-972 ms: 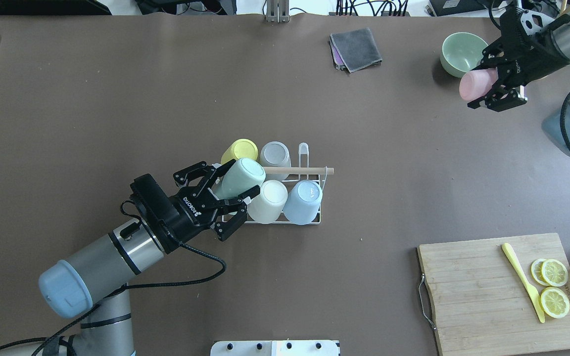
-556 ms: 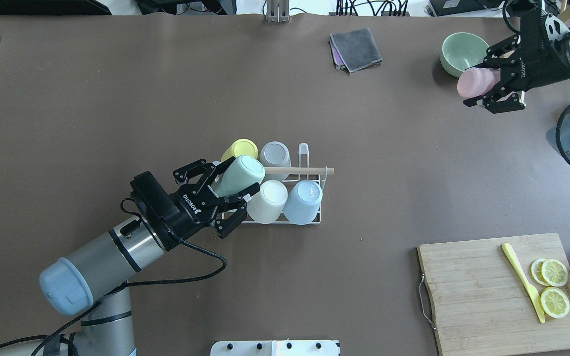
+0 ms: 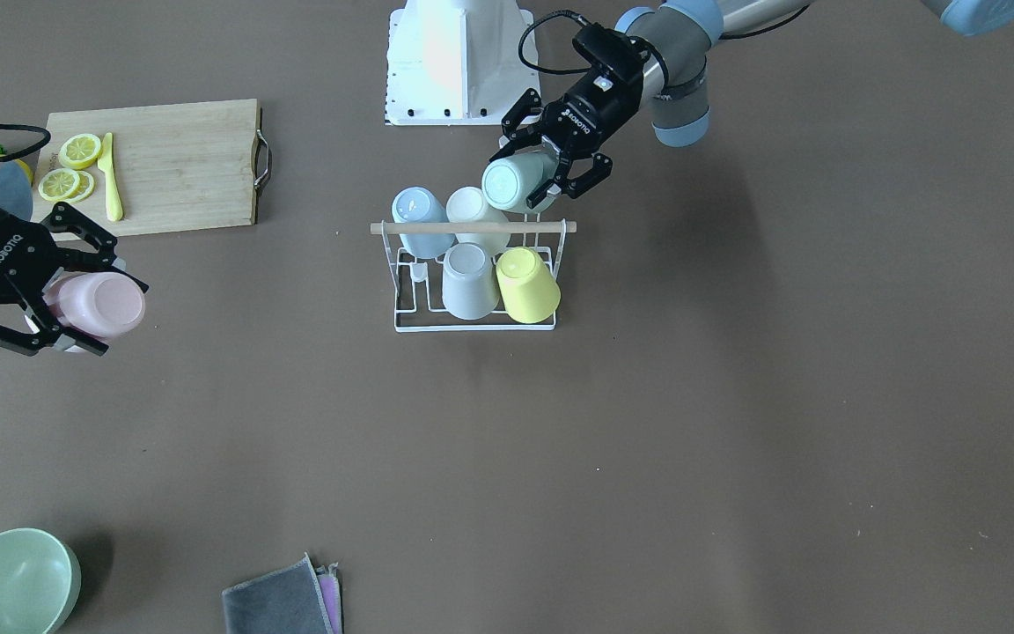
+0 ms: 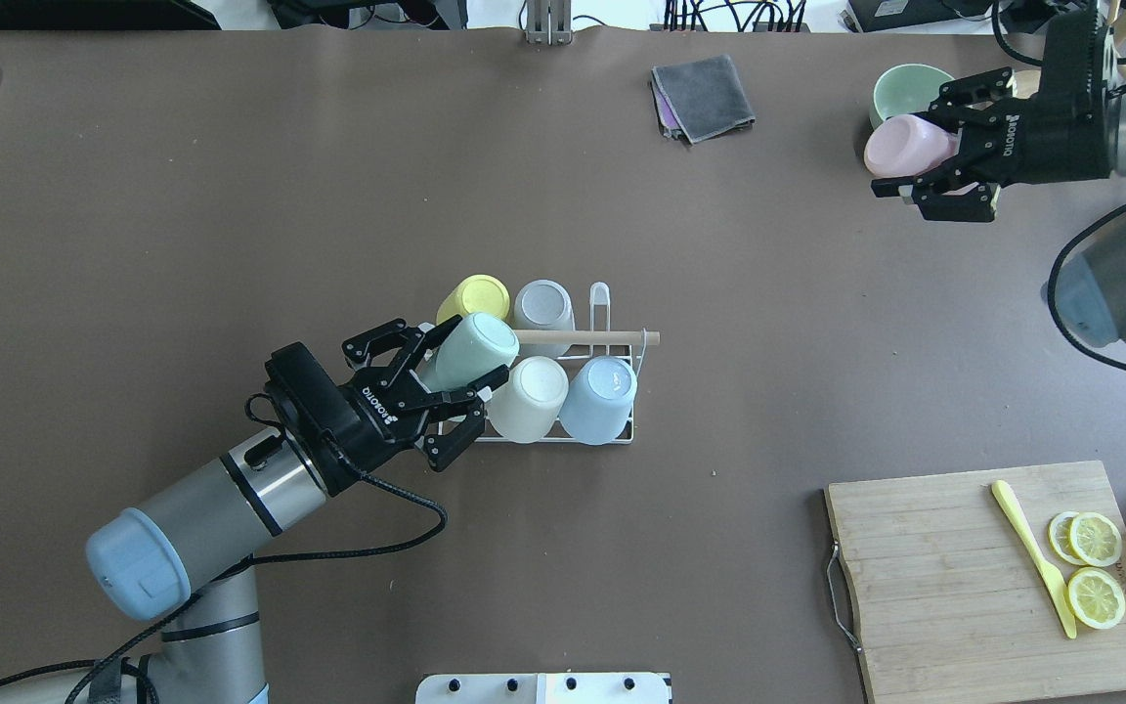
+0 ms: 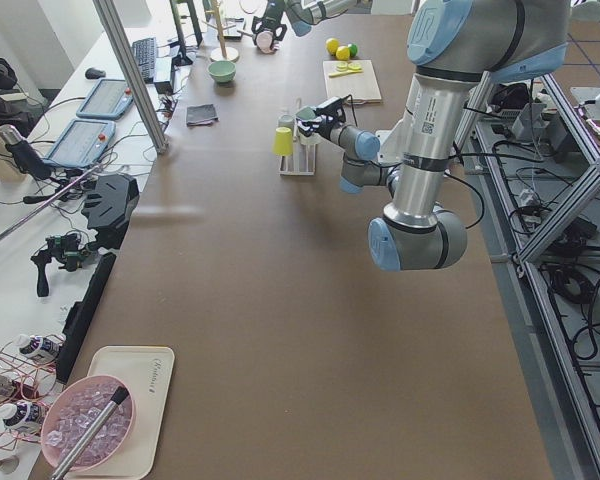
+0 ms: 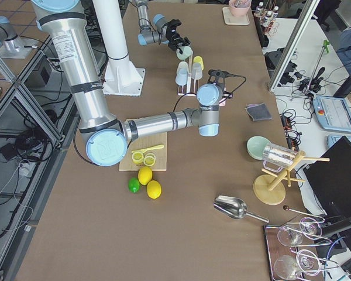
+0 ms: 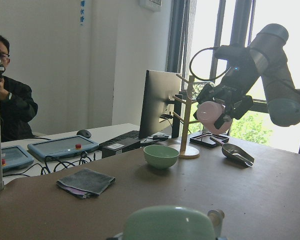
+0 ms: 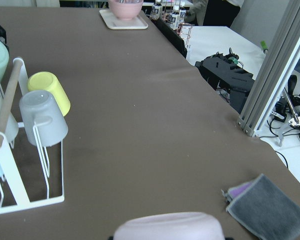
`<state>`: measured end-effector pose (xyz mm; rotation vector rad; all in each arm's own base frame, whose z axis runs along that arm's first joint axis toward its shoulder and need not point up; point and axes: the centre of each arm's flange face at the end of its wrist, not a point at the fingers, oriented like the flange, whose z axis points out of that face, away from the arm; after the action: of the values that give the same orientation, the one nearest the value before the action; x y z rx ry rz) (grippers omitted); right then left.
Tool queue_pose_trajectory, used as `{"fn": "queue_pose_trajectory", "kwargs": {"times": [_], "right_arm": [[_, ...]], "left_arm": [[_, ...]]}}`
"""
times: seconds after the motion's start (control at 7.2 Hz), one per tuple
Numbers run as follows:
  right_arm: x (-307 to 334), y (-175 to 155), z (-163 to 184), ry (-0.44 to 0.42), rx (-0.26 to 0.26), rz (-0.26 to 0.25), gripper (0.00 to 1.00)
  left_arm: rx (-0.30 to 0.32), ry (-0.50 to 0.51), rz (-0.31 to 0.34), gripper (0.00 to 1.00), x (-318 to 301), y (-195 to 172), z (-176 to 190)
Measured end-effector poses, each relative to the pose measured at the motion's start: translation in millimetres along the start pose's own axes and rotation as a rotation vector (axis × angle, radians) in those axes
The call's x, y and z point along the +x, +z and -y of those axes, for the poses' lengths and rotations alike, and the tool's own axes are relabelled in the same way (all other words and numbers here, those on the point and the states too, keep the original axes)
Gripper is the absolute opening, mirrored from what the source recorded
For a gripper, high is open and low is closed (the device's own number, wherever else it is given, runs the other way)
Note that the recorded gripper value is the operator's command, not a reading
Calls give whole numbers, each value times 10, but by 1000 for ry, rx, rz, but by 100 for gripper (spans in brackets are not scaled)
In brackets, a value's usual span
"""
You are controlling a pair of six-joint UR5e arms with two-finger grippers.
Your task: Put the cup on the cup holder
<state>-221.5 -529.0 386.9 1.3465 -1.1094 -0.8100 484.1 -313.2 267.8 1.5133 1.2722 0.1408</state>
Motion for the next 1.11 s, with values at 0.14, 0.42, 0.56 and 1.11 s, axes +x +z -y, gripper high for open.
{"fn": "queue_pose_trajectory", "kwargs": {"times": [0.14, 0.42, 0.56, 1.11], "right_arm": [[-281, 293, 60, 34, 91, 2, 0], [-779, 786, 332, 136, 257, 50, 0], [-898, 865, 449, 183, 314, 83, 0], [-960, 1121, 637, 270, 444, 192, 0]], "left_arm": [[-1, 1, 1, 0, -6, 1, -9], [-2, 2, 2, 0, -14, 2, -12], [-2, 2, 2, 0, -15, 2, -11], [-6, 4, 3, 0, -28, -14, -34]]}}
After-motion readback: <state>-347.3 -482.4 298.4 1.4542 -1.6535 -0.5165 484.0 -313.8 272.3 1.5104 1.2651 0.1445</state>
